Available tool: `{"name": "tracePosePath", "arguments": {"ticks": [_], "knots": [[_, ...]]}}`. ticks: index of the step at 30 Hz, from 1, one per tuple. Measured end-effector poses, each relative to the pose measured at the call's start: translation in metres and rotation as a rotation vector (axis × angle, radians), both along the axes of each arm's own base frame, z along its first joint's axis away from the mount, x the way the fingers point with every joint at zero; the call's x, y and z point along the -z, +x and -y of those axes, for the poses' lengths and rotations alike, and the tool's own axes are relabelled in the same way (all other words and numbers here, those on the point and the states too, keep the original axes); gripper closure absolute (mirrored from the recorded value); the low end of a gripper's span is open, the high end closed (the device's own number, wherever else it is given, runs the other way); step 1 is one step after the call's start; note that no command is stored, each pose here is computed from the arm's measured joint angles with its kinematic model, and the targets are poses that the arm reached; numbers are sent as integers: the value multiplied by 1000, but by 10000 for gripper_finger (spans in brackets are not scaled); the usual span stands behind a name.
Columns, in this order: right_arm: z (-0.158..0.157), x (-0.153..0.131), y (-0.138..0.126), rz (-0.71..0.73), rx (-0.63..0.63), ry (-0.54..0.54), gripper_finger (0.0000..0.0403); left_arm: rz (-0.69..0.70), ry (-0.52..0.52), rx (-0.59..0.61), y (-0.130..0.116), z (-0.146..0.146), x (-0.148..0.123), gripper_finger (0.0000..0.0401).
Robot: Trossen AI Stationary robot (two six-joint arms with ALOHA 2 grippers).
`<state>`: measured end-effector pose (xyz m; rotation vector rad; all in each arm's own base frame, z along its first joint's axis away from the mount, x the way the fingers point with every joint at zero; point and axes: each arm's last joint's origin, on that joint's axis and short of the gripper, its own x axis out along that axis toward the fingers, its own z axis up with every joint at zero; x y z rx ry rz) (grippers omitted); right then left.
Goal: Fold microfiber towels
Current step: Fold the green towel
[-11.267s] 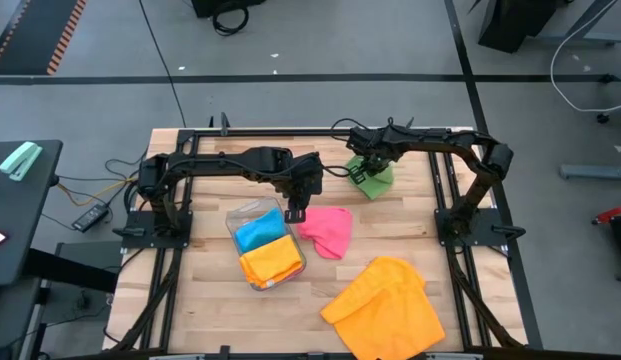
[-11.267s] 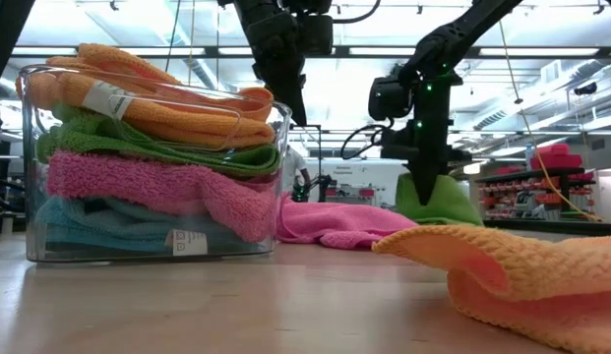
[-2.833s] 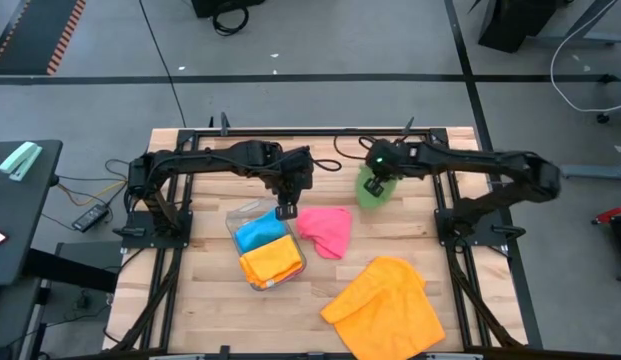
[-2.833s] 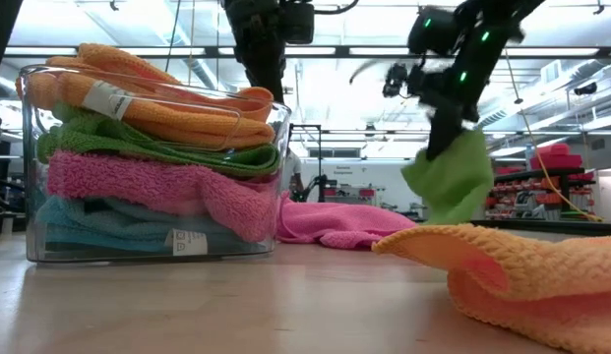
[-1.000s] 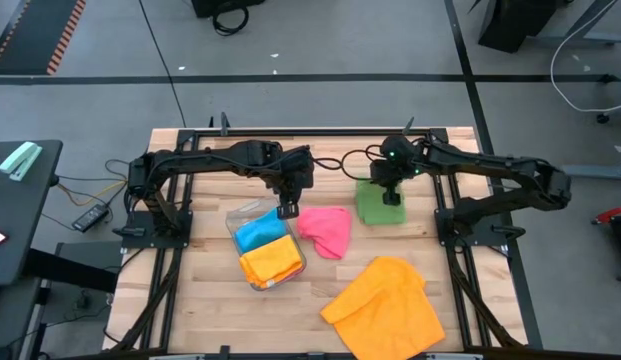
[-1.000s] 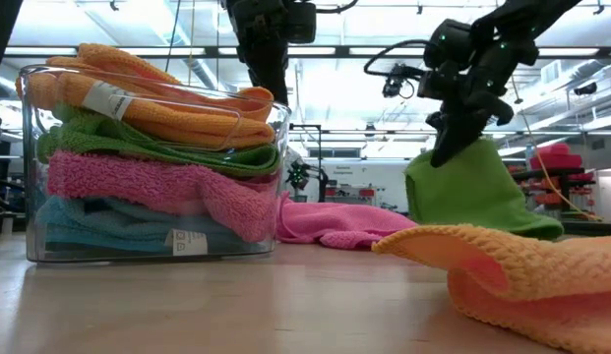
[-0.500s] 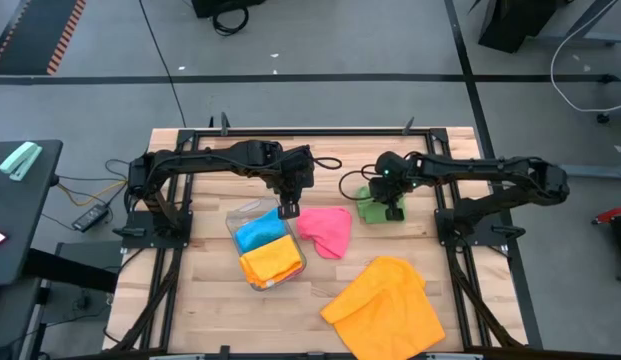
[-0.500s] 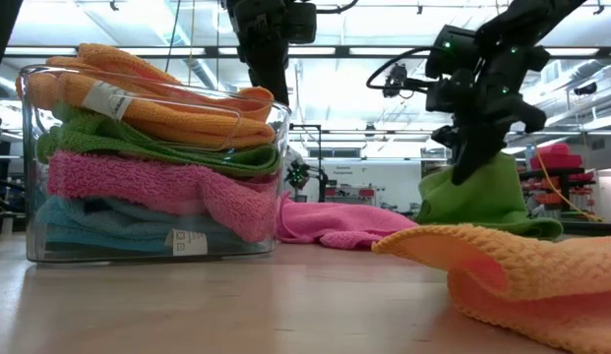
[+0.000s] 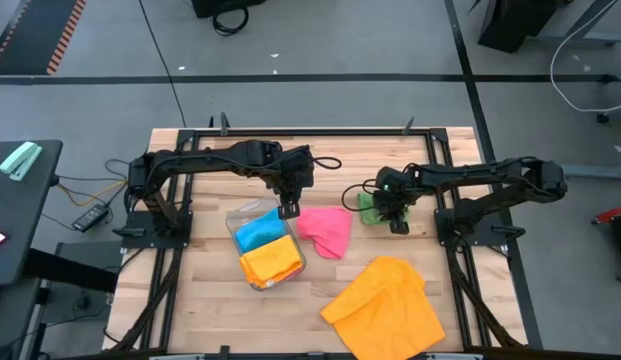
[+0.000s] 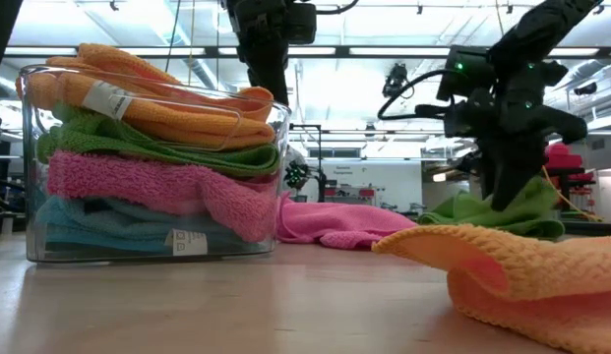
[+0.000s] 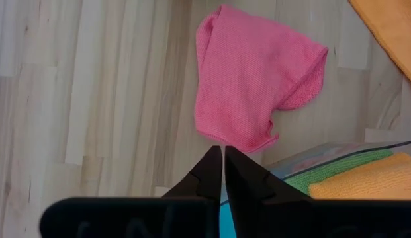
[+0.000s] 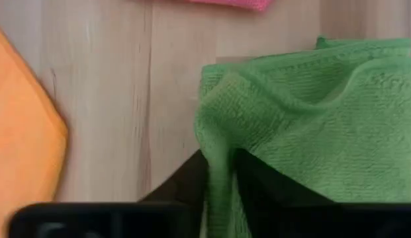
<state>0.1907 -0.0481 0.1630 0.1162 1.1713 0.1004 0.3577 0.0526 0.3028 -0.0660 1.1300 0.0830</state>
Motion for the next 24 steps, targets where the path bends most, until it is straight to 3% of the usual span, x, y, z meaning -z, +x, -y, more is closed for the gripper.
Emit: {"name": "tracePosePath", "arguments": {"ticks": [6, 10, 18, 24], "knots": [[1, -14, 4, -7, 59, 53, 219, -1, 1, 3, 0, 0, 0, 382], [4, -36, 8, -31, 97, 67, 178, -11, 0, 3, -1, 0, 0, 377], [15, -33, 16, 113, 202, -130, 181, -7, -1, 0, -1, 0, 0, 375], [11, -2, 9, 135, 183, -146, 191, -12, -5, -5, -1, 1, 0, 384]]}}
